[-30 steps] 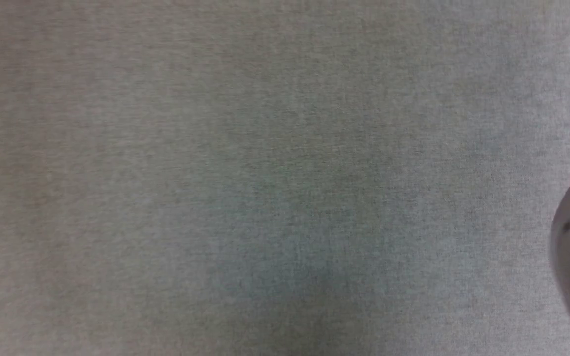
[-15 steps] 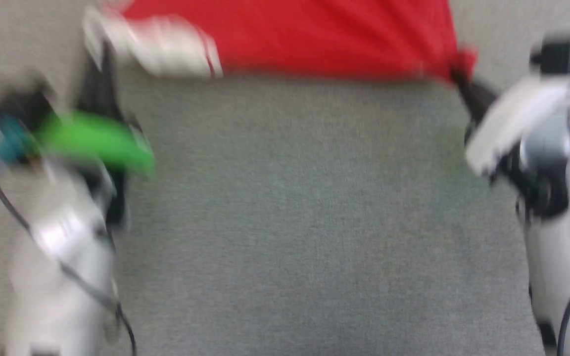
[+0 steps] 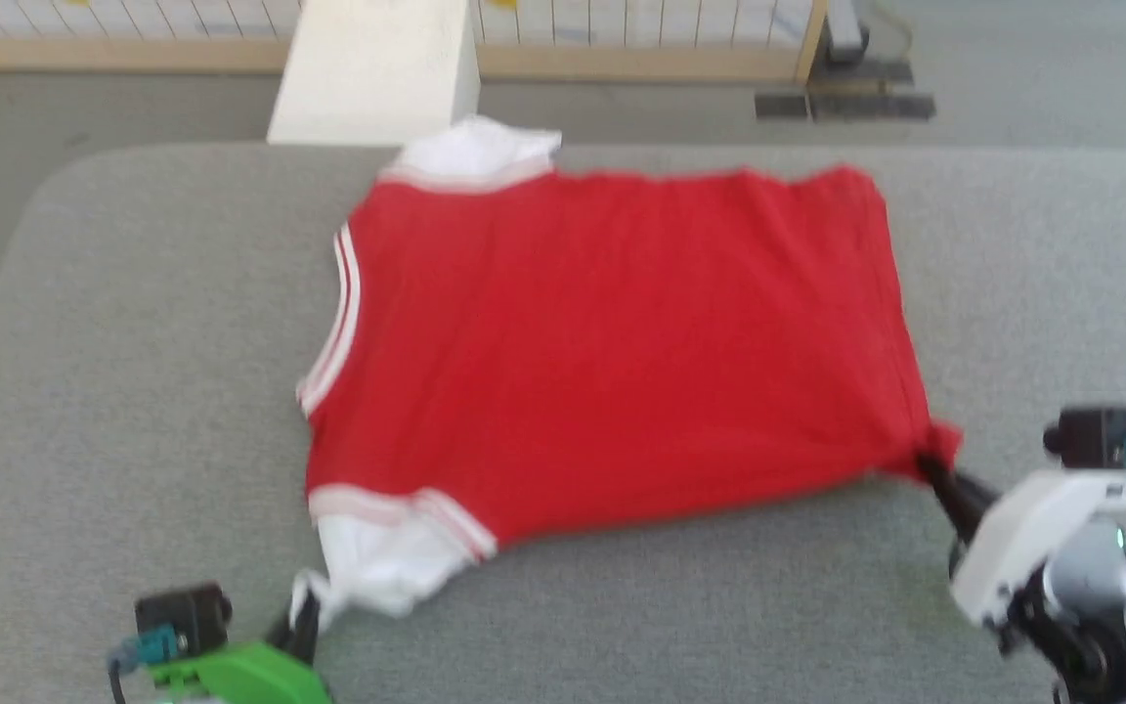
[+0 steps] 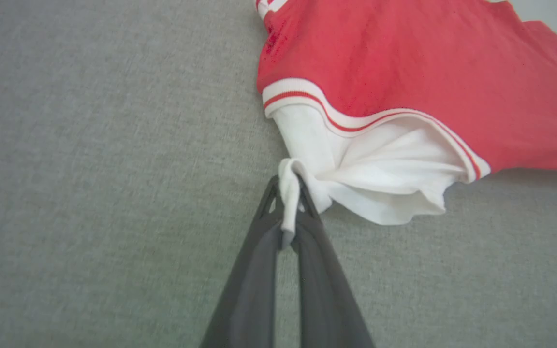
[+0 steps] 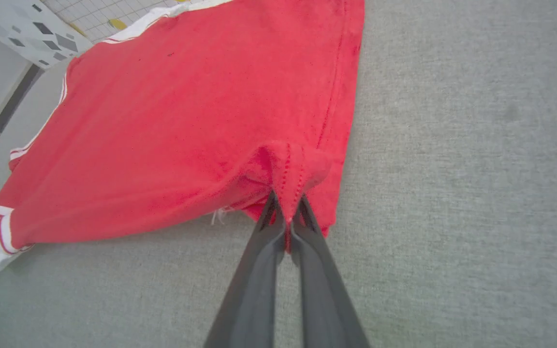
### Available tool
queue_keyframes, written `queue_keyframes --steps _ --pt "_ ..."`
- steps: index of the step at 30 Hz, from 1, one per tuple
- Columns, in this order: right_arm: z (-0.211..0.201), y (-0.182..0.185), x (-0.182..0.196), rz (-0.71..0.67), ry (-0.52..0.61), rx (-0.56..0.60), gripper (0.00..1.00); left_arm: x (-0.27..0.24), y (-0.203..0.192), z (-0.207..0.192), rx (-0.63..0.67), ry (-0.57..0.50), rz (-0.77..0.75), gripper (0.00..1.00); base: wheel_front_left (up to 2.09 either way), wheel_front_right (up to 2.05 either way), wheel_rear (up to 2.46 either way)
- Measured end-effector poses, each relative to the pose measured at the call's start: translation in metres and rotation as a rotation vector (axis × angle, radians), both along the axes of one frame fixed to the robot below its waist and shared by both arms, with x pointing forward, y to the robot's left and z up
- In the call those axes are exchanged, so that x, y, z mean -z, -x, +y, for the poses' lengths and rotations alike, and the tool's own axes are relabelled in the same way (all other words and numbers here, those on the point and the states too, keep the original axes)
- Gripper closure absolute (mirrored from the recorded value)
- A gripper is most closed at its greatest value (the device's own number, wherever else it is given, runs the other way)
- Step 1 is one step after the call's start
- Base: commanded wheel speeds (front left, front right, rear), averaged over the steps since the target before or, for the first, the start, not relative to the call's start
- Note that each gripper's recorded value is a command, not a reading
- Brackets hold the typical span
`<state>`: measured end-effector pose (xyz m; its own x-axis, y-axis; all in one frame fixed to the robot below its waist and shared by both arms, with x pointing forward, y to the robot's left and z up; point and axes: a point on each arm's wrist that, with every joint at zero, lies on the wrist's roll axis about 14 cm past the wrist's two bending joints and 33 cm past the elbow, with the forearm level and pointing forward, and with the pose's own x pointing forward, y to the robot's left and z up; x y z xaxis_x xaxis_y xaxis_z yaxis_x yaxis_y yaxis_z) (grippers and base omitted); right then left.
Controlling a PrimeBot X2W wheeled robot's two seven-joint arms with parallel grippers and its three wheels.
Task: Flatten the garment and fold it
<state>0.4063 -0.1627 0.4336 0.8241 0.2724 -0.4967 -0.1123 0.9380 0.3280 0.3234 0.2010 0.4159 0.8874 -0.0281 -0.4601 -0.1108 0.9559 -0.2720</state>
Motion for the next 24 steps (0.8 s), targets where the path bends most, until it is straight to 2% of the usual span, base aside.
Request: queue_keyframes --steps 6,9,13,16,24 --pt "-0.008 0.050 0.020 0.141 0.076 -0.060 1.00 0.018 0.052 -0.001 0.063 0.000 0.229 1.00 0.00 0.00 0.00" --pt "-0.008 0.078 0.034 0.240 0.099 -0.097 1.00 0.019 0.068 -0.003 0.069 0.015 0.294 1.00 0.00 0.00 0.00" --pt "-0.015 0.095 0.040 0.302 0.111 -0.098 1.00 0.017 0.077 -0.010 0.080 0.043 0.331 1.00 0.00 0.00 0.00" --pt "-0.016 0.097 0.040 0.310 0.111 -0.095 1.00 0.008 0.071 -0.010 0.071 0.045 0.297 1.00 0.00 0.00 0.00" --pt "-0.019 0.073 0.023 0.241 0.116 -0.070 1.00 -0.043 0.018 -0.002 0.045 0.021 0.025 1.00 0.00 0.00 0.00"
